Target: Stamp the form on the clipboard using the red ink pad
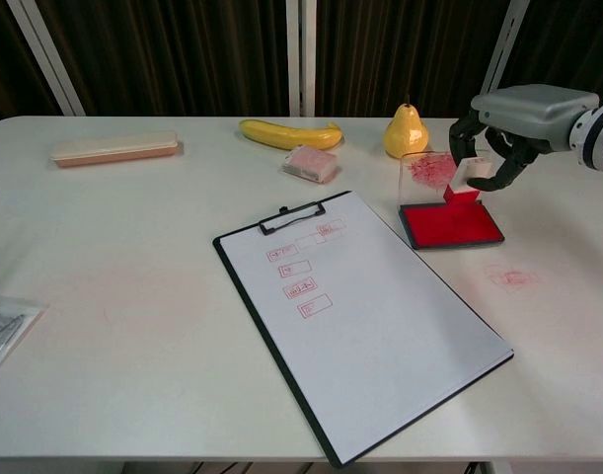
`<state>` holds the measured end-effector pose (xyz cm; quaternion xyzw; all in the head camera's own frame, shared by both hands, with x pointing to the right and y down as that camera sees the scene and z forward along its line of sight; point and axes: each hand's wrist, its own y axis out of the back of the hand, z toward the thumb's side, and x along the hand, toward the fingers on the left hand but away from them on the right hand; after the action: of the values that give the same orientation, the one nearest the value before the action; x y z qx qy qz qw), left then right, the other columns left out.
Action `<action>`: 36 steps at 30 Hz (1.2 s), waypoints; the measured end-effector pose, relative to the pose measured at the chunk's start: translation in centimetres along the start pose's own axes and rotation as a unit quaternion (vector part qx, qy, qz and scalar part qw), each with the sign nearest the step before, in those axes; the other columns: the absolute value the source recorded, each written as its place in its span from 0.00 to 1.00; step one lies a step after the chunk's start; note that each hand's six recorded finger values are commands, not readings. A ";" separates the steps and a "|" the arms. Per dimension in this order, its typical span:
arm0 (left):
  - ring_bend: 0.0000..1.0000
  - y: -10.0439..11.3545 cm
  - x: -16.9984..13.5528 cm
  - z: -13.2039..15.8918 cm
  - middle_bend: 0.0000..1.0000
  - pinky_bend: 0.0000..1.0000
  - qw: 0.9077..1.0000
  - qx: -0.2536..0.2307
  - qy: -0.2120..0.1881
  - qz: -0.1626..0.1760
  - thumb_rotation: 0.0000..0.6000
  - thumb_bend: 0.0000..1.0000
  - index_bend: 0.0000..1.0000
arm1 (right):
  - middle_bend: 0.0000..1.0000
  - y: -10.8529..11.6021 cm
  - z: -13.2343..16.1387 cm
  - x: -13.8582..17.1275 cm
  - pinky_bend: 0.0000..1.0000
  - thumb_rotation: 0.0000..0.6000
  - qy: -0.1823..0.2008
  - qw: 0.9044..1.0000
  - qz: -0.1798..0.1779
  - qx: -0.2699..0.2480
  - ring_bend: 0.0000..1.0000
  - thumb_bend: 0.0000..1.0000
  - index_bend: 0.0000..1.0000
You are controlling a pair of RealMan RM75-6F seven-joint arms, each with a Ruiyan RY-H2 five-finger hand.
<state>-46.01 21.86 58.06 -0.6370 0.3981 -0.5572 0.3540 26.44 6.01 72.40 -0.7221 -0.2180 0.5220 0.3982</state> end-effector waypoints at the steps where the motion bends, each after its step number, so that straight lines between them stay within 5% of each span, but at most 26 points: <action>1: 0.09 0.0 0.0 0.0 0.08 0.18 1.000 0.000 0.000 0.001 0.39 0.06 0.11 | 0.59 0.8 0.6 0.4 0.88 1.00 0.010 1.000 -0.009 -0.005 0.74 0.40 0.71; 8: 0.09 0.1 -0.1 0.1 0.08 0.18 1.000 0.000 0.003 0.004 0.40 0.06 0.11 | 0.59 3.8 6.7 3.7 0.88 1.00 0.109 0.994 -0.030 -0.006 0.74 0.40 0.71; 19: 0.09 0.0 -0.1 -0.4 0.08 0.18 1.000 0.004 0.013 0.002 0.40 0.06 0.11 | 0.60 0.8 14.4 5.4 0.88 1.00 0.253 0.965 0.007 0.072 0.74 0.40 0.71; 25: 0.09 -0.3 0.0 -0.5 0.08 0.18 1.000 0.003 0.016 0.000 0.40 0.06 0.11 | 0.60 -0.7 15.8 4.3 0.88 1.00 0.292 0.950 0.029 0.104 0.74 0.39 0.71; 36: 0.09 -0.2 0.1 -0.9 0.08 0.18 1.000 0.002 0.017 0.002 0.39 0.06 0.11 | 0.60 -2.6 17.8 3.9 0.88 1.00 0.315 0.945 0.040 0.080 0.74 0.39 0.71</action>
<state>-46.89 21.85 58.42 -0.6259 0.4045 -0.5680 0.3492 11.60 16.53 69.74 -0.8234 -0.0098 0.2993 0.4820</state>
